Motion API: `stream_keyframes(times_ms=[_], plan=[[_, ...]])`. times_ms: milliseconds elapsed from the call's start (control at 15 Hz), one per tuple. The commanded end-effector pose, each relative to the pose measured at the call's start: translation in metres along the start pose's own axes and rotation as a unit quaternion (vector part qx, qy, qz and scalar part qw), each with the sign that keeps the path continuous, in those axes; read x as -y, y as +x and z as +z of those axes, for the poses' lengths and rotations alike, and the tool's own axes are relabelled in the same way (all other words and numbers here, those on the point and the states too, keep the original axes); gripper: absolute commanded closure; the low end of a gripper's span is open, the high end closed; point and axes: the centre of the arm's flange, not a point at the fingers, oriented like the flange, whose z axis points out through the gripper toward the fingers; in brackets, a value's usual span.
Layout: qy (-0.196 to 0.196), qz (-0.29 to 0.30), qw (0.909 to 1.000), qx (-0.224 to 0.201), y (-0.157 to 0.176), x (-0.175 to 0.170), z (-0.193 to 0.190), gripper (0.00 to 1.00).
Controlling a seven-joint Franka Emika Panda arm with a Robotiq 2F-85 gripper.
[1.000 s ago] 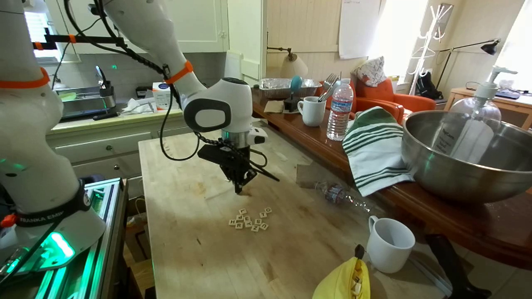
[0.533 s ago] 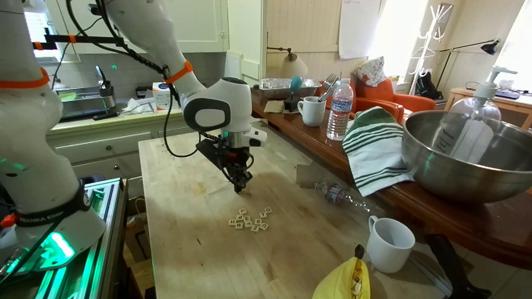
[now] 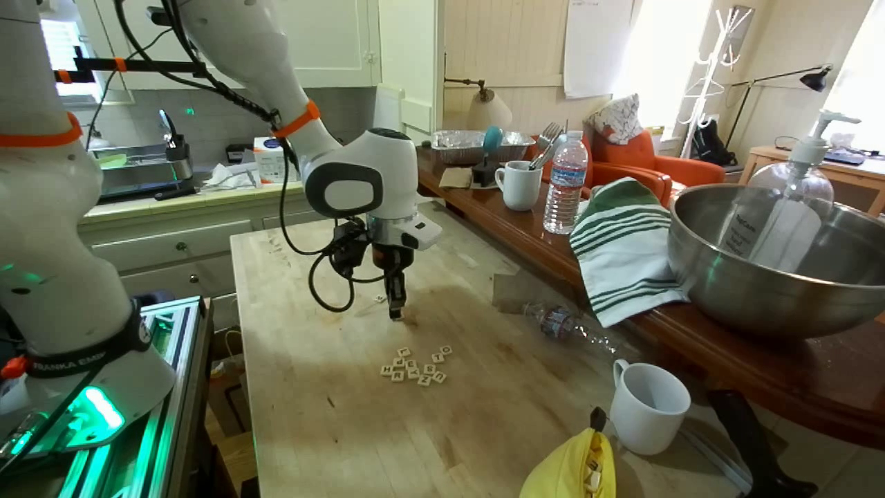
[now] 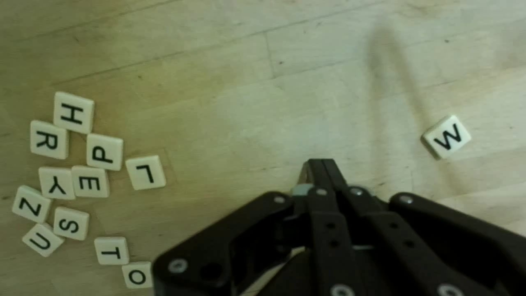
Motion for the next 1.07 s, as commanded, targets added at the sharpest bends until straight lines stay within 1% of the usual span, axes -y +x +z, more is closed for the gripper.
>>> stream_keyframes(times_ms=[0,267,400,533,600,800,867,1000], plan=[[0.01,0.085,0.996,0.028,-0.009,0.007,0.006,1.0],[0.027,0.097,0.9943,0.035,-0.012,0.006,-0.01,1.0],[0.028,0.098,0.9941,0.035,-0.011,0.006,-0.015,1.0],[0.03,0.093,0.9949,0.025,-0.01,0.006,-0.022,1.0],[0.032,0.079,0.9961,0.023,-0.01,0.005,-0.026,1.0],[0.03,0.011,0.9992,0.022,-0.006,0.002,-0.03,1.0],[0.033,-0.009,0.9992,0.022,-0.004,0.002,-0.031,1.0],[0.032,-0.07,0.9966,0.029,-0.003,0.0,-0.028,1.0]])
